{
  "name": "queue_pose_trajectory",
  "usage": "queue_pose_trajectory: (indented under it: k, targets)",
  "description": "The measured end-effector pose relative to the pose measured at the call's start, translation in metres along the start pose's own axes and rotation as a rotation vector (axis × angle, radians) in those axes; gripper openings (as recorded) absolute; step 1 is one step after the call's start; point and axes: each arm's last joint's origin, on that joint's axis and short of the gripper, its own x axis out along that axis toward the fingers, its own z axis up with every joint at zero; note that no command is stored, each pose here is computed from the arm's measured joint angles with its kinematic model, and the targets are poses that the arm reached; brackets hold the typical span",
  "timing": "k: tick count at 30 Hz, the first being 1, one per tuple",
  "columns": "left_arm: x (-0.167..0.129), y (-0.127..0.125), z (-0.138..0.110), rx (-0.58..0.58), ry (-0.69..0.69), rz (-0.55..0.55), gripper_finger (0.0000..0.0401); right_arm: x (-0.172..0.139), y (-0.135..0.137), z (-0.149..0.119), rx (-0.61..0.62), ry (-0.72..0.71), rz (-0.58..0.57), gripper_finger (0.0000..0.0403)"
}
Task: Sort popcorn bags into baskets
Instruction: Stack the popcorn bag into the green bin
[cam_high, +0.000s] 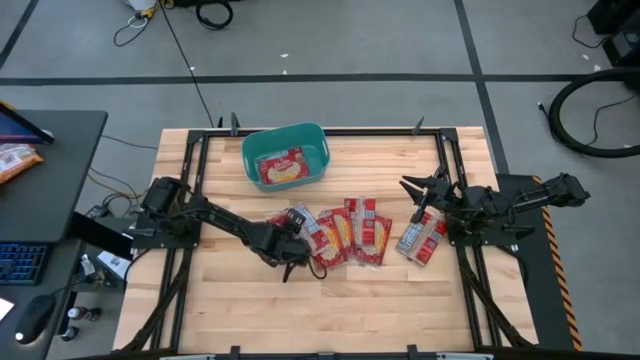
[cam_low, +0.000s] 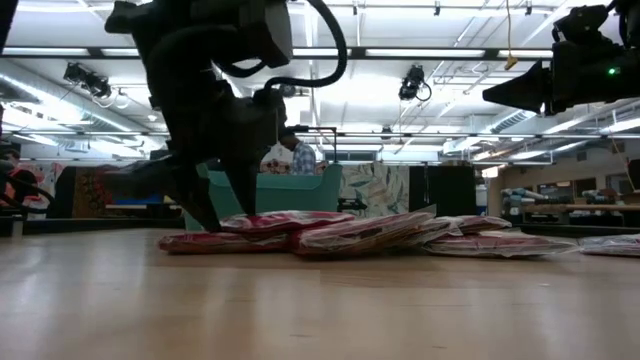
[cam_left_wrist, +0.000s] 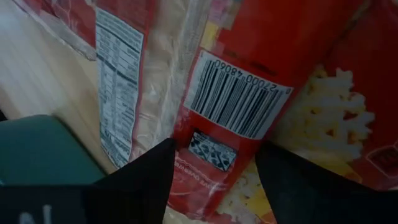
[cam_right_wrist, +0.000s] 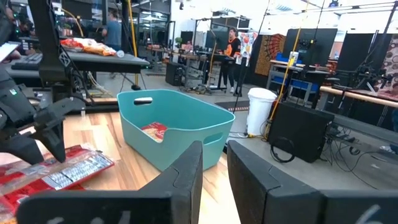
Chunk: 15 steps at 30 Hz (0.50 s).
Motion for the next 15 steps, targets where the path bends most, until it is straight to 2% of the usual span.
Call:
queue_pose_trajectory:
  k: [6, 11, 15]
  targets:
    - [0.009, -0.002, -0.008, 0.018, -0.017, -0.024, 0.0189, 0.0, 0.0, 0.0, 0.0, 0.0, 0.0, 0.008]
    - [0.012, -0.004, -0.009, 0.006, -0.013, -0.012, 0.0112, 0.0, 0.0, 0.0, 0.0, 0.0, 0.0, 0.008]
    - [0.01, -0.002, -0.009, -0.06, -0.022, -0.007, 0.0043, 0.0, 0.0, 0.0, 0.0, 0.0, 0.0, 0.008]
